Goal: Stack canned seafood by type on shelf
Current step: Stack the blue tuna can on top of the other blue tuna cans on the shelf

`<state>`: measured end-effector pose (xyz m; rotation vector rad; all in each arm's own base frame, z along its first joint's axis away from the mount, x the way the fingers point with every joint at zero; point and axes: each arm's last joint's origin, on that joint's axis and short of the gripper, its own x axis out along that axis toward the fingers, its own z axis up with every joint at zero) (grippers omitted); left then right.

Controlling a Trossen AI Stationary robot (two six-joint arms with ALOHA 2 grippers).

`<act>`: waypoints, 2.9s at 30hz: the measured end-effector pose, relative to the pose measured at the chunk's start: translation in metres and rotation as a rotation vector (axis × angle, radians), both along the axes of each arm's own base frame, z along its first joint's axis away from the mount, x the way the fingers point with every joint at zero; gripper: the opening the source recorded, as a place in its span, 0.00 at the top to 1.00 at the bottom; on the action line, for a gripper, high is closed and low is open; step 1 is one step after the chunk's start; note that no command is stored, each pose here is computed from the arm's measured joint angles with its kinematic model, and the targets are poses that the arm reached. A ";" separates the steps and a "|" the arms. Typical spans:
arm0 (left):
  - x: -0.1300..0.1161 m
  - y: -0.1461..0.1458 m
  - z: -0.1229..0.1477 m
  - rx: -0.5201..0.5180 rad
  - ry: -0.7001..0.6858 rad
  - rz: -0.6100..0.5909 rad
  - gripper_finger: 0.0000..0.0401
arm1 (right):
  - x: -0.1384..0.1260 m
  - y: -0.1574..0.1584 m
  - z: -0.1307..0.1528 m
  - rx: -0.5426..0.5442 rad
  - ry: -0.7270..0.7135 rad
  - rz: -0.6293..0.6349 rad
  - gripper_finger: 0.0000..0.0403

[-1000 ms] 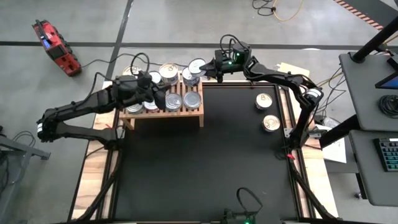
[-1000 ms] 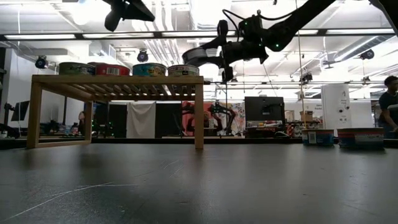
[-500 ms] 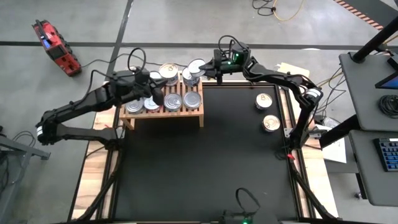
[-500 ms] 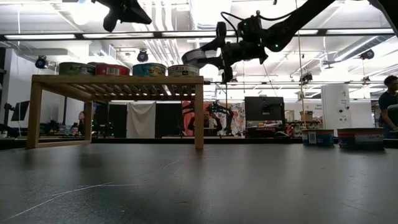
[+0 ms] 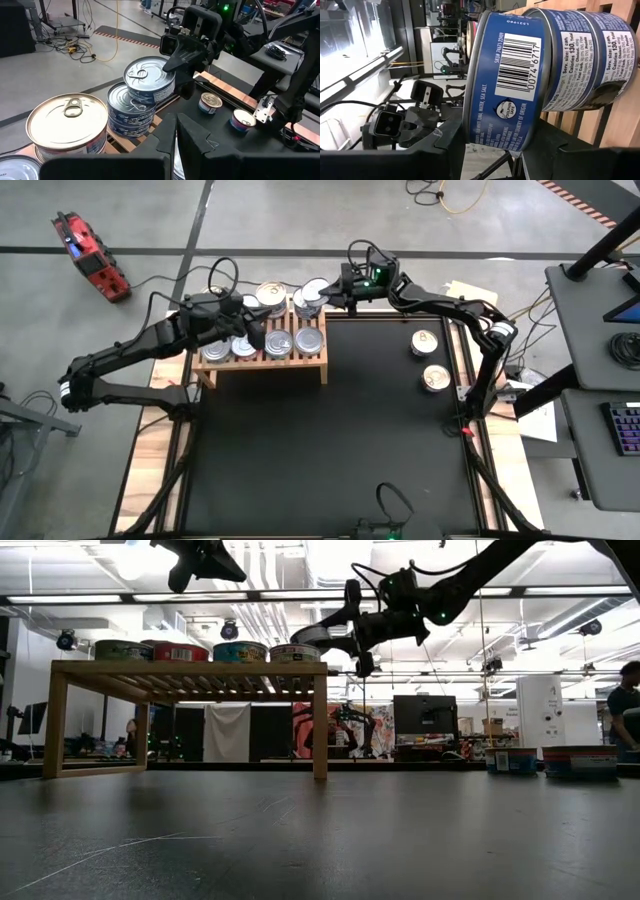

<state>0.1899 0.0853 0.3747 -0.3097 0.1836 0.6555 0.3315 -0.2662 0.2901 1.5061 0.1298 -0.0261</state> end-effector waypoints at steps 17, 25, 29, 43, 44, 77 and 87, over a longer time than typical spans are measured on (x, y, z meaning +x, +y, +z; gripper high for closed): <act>0.000 0.000 0.001 0.004 -0.009 0.003 1.00 | 0.004 0.005 0.000 -0.021 -0.001 0.017 0.54; 0.000 0.000 0.001 0.004 -0.012 0.002 1.00 | 0.004 0.005 0.000 -0.021 -0.001 0.016 0.50; 0.001 0.000 0.002 0.007 -0.021 0.000 1.00 | 0.004 0.005 0.000 -0.014 -0.001 0.016 0.48; 0.017 0.005 -0.002 -0.005 -0.043 -0.069 1.00 | 0.006 0.005 0.008 -0.040 -0.023 0.030 0.47; 0.020 0.005 -0.003 -0.009 -0.051 -0.095 1.00 | 0.006 0.005 0.009 -0.048 -0.026 0.031 0.47; 0.029 0.008 -0.004 -0.007 -0.085 -0.114 1.00 | 0.021 0.006 0.012 -0.034 -0.032 0.057 0.35; 0.029 0.008 -0.004 -0.010 -0.087 -0.113 1.00 | 0.023 0.008 0.013 -0.016 -0.037 0.093 0.31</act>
